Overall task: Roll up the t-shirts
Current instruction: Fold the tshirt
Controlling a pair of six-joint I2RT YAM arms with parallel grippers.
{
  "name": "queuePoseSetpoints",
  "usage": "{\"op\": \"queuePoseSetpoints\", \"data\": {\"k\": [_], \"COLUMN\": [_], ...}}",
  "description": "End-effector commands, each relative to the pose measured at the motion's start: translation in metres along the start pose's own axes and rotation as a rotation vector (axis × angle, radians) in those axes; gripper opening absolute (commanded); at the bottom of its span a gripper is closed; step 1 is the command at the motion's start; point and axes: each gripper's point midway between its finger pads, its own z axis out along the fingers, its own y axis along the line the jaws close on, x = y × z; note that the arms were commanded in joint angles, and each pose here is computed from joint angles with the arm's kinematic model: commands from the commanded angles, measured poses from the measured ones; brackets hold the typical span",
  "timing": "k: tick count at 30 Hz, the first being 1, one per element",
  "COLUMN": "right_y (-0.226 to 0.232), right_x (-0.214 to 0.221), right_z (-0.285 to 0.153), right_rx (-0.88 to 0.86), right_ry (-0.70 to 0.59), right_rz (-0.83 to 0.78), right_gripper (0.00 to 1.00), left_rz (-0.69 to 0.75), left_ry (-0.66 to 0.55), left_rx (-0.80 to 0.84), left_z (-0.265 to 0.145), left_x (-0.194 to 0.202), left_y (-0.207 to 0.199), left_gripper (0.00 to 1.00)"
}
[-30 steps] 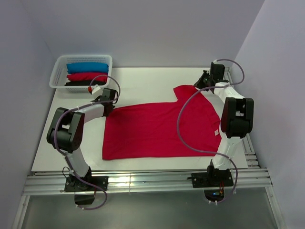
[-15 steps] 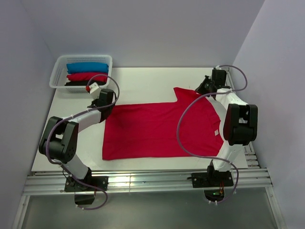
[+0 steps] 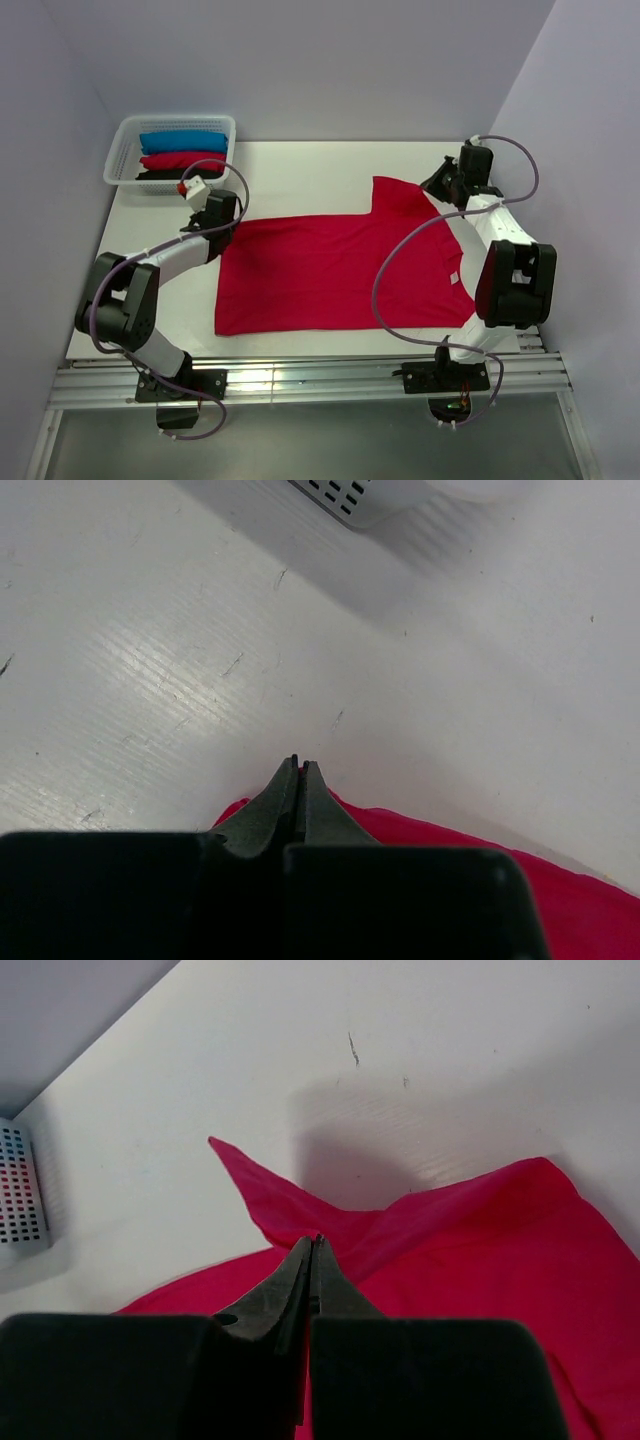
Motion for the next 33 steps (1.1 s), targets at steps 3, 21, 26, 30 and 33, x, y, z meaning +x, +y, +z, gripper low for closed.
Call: {"op": "queuePoseSetpoints", "data": {"k": [3, 21, 26, 30, 33], "right_y": [0.010, -0.009, -0.012, -0.012, -0.011], "right_x": [-0.014, -0.008, -0.006, -0.008, -0.012], "right_z": [-0.026, -0.077, -0.083, -0.089, -0.094], "right_rx": [-0.028, 0.035, 0.035, 0.033, 0.026], "right_ry": [-0.067, -0.126, -0.128, -0.130, -0.144], "right_rz": [0.016, 0.056, 0.064, 0.071, 0.073], "right_gripper": [0.00, 0.00, 0.00, 0.00, 0.00], "left_rz": [-0.038, -0.075, -0.085, -0.089, -0.088], "left_ry": [-0.056, -0.088, -0.096, -0.103, -0.110], "left_rx": [0.004, -0.018, -0.013, 0.003, 0.010], "left_z": [-0.008, -0.013, -0.017, -0.022, -0.026], "left_x": [-0.015, -0.016, -0.018, -0.020, -0.022], "left_y": [0.000, 0.012, 0.015, 0.016, 0.017], "left_gripper": [0.00, 0.00, 0.00, 0.00, 0.00]}}
